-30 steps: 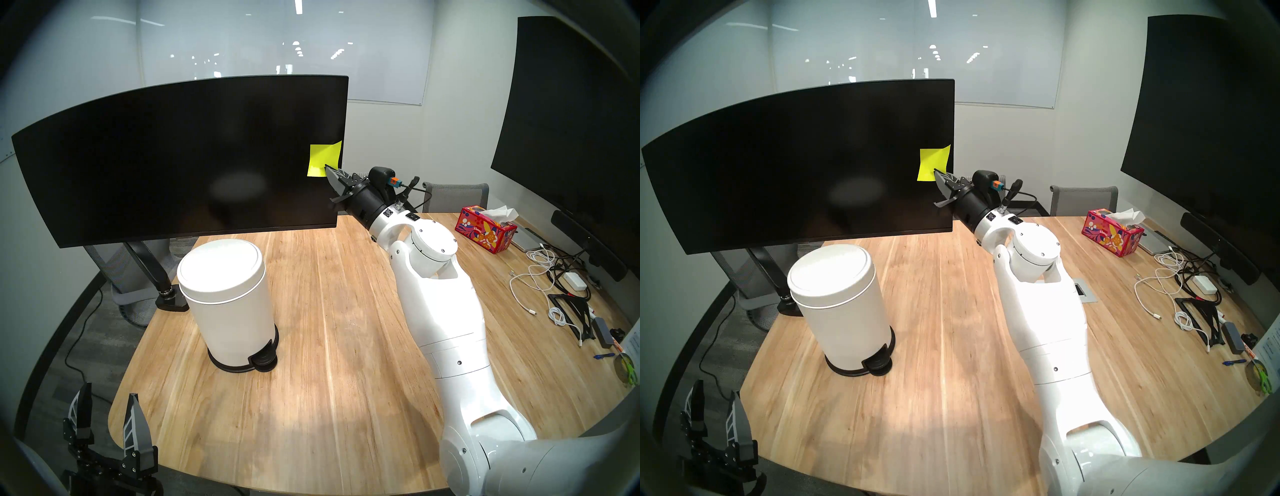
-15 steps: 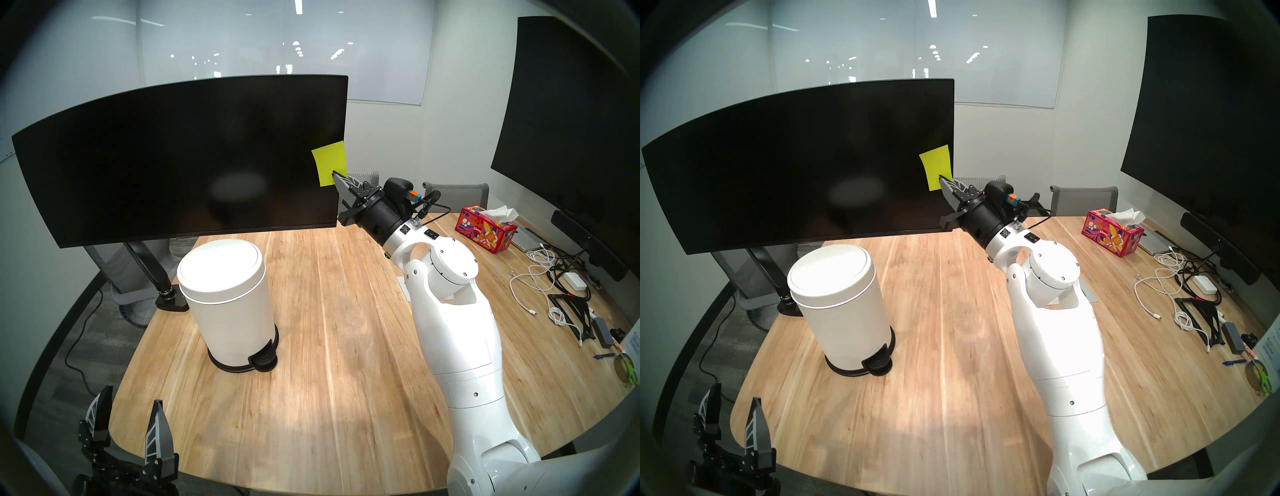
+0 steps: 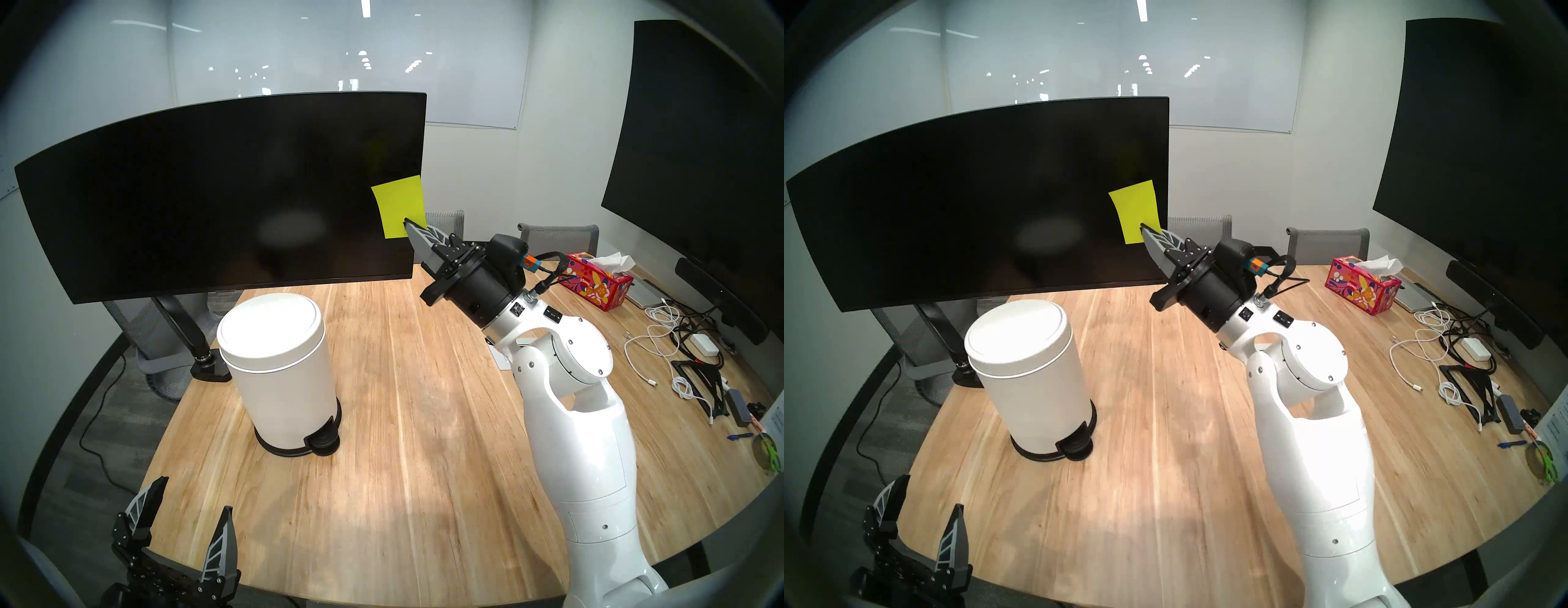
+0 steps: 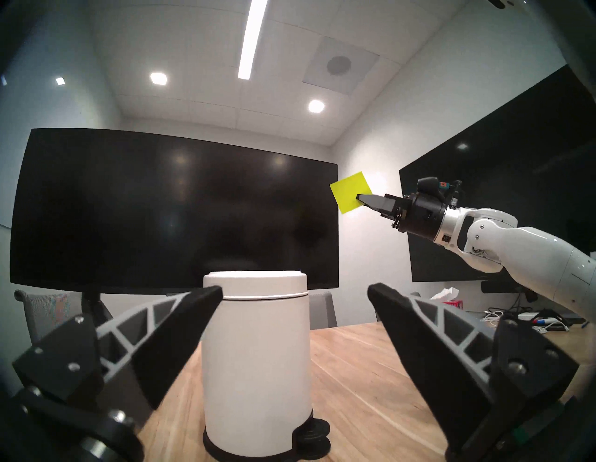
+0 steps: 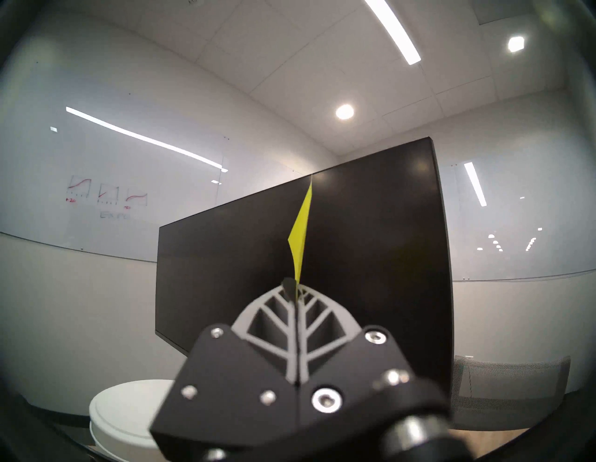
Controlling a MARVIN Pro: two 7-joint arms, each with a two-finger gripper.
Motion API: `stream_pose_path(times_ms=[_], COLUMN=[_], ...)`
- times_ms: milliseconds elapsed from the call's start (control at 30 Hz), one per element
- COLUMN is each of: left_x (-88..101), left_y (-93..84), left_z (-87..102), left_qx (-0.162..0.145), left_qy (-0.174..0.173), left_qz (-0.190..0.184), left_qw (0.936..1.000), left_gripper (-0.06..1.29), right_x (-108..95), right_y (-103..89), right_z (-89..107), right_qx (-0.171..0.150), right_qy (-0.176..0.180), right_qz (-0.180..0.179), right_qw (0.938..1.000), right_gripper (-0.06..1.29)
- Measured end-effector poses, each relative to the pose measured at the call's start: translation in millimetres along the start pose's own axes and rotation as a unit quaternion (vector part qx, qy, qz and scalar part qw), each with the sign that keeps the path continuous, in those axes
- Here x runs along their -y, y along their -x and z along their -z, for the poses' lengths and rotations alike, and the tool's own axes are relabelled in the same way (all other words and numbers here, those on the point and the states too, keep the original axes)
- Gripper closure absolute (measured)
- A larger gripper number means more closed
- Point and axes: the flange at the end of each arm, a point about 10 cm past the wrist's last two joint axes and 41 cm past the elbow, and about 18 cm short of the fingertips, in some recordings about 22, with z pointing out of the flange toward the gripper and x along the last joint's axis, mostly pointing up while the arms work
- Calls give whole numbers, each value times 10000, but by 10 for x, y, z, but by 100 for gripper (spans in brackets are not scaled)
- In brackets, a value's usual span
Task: Peel the sticky note off the monitor, open the trash can lid and drop the sticker into the trash can
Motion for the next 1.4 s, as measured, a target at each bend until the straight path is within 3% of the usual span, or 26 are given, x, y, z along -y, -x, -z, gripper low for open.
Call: stream_pose_path(times_ms=[133, 200, 233, 267, 300, 333, 367, 467, 500, 833, 1133, 1400], left_x=[19, 25, 27, 28, 27, 23, 21, -2, -11, -71, -26, 36], left_y=[42, 55, 63, 77, 84, 104, 110, 163, 189, 415, 567, 698], left_z=[-35, -48, -56, -71, -78, -96, -102, -147, -165, -416, -653, -788], left_qx=[-5, -10, -16, -25, -29, -32, -30, 12, 42, 316, 709, 1191], left_qy=[201, 258, 292, 340, 365, 425, 448, 640, 715, 1217, 1651, 2124], left_qz=[-46, -59, -61, -51, -42, -8, 5, 158, 233, 650, 411, -117], left_qw=[9998, 9996, 9996, 9994, 9993, 9991, 9990, 9978, 9972, 9899, 9829, 9698], left_gripper=[0, 7, 30, 64, 83, 111, 117, 118, 126, 125, 125, 125], right_x=[93, 126, 148, 181, 196, 229, 240, 319, 356, 571, 693, 806], right_y=[-51, -68, -81, -96, -102, -118, -123, -151, -163, -211, -209, -228], right_z=[132, 173, 199, 237, 254, 293, 303, 377, 404, 593, 734, 724], right_qx=[14, 23, 28, 39, 49, 70, 75, 141, 175, 436, 607, 606], right_qy=[-89, -116, -133, -156, -165, -179, -184, -211, -225, -102, 106, 121], right_qz=[9, 15, 19, 21, 21, 25, 27, 11, -4, -105, -81, -96], right_qw=[10000, 9999, 9999, 9999, 9999, 9998, 9998, 9997, 9996, 9989, 9981, 9980], right_gripper=[125, 125, 125, 125, 125, 125, 125, 125, 125, 125, 125, 125])
